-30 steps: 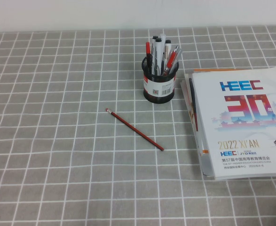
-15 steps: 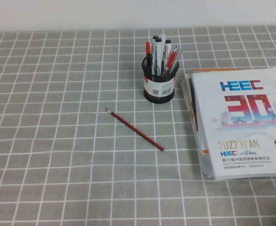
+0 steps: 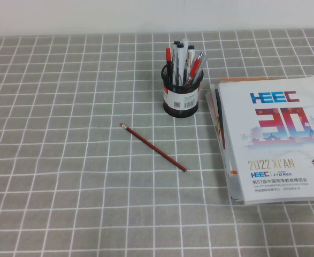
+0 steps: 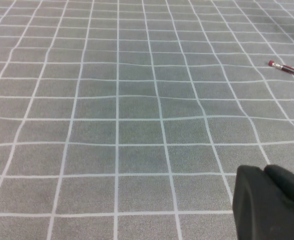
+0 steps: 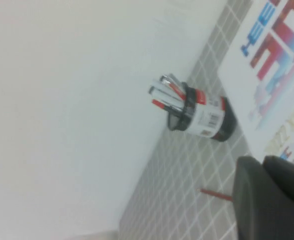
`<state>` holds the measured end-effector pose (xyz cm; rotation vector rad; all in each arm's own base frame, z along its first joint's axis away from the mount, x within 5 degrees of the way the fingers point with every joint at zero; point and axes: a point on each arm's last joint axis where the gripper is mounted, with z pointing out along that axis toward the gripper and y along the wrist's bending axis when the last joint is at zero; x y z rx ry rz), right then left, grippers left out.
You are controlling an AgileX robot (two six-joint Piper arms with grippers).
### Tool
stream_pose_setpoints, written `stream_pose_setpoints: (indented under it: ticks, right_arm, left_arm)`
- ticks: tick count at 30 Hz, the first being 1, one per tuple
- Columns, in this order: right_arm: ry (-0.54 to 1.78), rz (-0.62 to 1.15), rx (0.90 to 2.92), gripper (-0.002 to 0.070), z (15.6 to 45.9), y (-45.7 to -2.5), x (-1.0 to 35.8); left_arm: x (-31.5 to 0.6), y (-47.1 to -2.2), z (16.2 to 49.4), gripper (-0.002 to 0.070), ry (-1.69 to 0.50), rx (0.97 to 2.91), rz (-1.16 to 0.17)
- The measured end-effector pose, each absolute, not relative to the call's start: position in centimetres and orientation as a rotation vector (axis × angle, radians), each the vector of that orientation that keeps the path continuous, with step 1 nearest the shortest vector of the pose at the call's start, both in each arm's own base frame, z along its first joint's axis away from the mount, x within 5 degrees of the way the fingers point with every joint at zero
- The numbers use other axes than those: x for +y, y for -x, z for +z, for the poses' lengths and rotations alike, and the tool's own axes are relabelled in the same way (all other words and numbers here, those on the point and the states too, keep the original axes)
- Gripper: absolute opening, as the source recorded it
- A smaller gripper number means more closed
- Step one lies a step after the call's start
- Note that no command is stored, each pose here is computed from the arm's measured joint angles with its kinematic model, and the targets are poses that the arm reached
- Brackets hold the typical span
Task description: Put the pen into the pen holder
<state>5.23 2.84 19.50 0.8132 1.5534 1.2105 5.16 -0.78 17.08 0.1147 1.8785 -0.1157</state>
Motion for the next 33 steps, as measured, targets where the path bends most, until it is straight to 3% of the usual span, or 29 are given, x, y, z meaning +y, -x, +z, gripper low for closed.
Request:
stream_pose_setpoints:
  ticks: [6,16,23,30,33]
  right_arm:
    - [-0.781,1.200,1.591,-0.0013,19.3,-5.2,3.1]
    - [-0.489,1.036,1.748,-0.0013,19.0,-4.7,3.8]
    - [-0.086,0.796,1.861,-0.0013,24.5,-3.9,4.4]
    - [0.031,0.540,1.977,-0.0013,29.6,-6.8,3.5]
    - [0.114,0.486,2.103,-0.0013,30.0,-8.8,3.5]
  left_arm:
    - [-0.8,-5.2,17.1,-0.0005,-0.115,1.878,-0.116]
    - [-0.8,-5.2,17.1,-0.0005,-0.115,1.878,-0.116]
    - [-0.8,-5.2,17.1,-0.0005,-0.115,1.878,-0.116]
    - [-0.8,-5.2,17.1,-0.0005,-0.115,1.878,-0.116]
    - [-0.8,-5.2,17.1,-0.0005,-0.115,1.878,-0.116]
